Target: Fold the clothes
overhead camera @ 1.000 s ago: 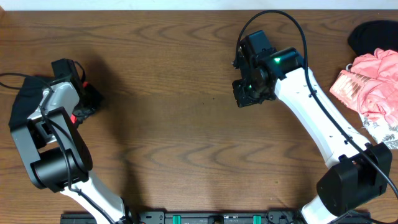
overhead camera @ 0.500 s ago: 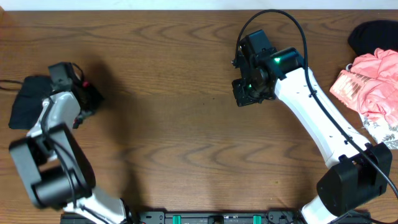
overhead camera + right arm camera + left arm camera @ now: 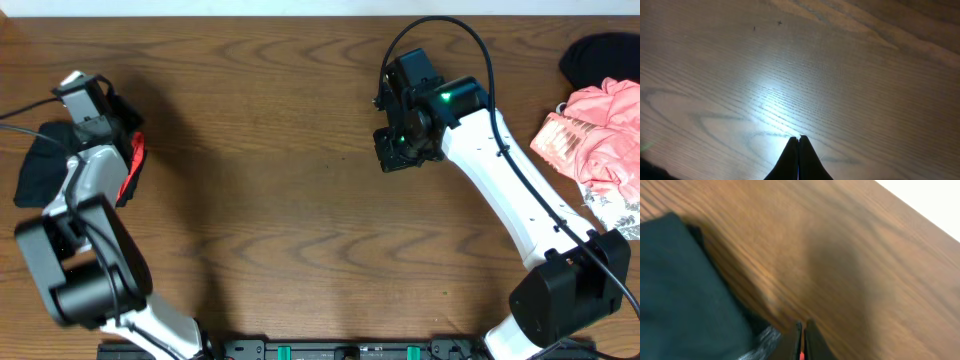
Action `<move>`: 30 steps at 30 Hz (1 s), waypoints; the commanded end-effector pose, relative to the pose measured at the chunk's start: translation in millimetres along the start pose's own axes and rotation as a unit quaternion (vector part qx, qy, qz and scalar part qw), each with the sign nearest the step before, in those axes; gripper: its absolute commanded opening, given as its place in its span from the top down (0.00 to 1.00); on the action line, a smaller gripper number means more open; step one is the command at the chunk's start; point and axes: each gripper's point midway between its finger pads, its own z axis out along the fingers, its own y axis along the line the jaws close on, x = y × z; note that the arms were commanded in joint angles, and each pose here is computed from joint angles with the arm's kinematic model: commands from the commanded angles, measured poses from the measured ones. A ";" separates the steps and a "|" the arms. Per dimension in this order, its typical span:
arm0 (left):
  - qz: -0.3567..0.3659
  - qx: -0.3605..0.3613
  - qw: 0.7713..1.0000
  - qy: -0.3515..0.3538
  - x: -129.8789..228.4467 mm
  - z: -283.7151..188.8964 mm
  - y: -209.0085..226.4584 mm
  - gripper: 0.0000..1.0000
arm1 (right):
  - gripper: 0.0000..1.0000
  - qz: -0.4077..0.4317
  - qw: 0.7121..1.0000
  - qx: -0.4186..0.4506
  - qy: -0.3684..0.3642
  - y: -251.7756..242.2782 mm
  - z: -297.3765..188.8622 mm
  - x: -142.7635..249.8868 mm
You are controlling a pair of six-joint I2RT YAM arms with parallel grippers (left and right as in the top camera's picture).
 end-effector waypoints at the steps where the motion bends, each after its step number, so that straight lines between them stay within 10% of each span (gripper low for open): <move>1: 0.014 -0.018 1.000 0.004 14.9 21.9 9.9 0.94 | 0.99 0.005 1.000 -0.001 0.008 -2.7 2.8 2.3; 13: 0.051 -0.078 0.989 0.118 80.2 34.4 50.0 0.94 | 0.99 0.009 1.000 0.000 0.010 -3.0 2.8 3.4; 30: -0.015 -0.187 0.902 0.388 195.5 -46.9 97.2 0.94 | 0.99 0.008 1.000 -0.001 0.007 -2.7 2.8 1.5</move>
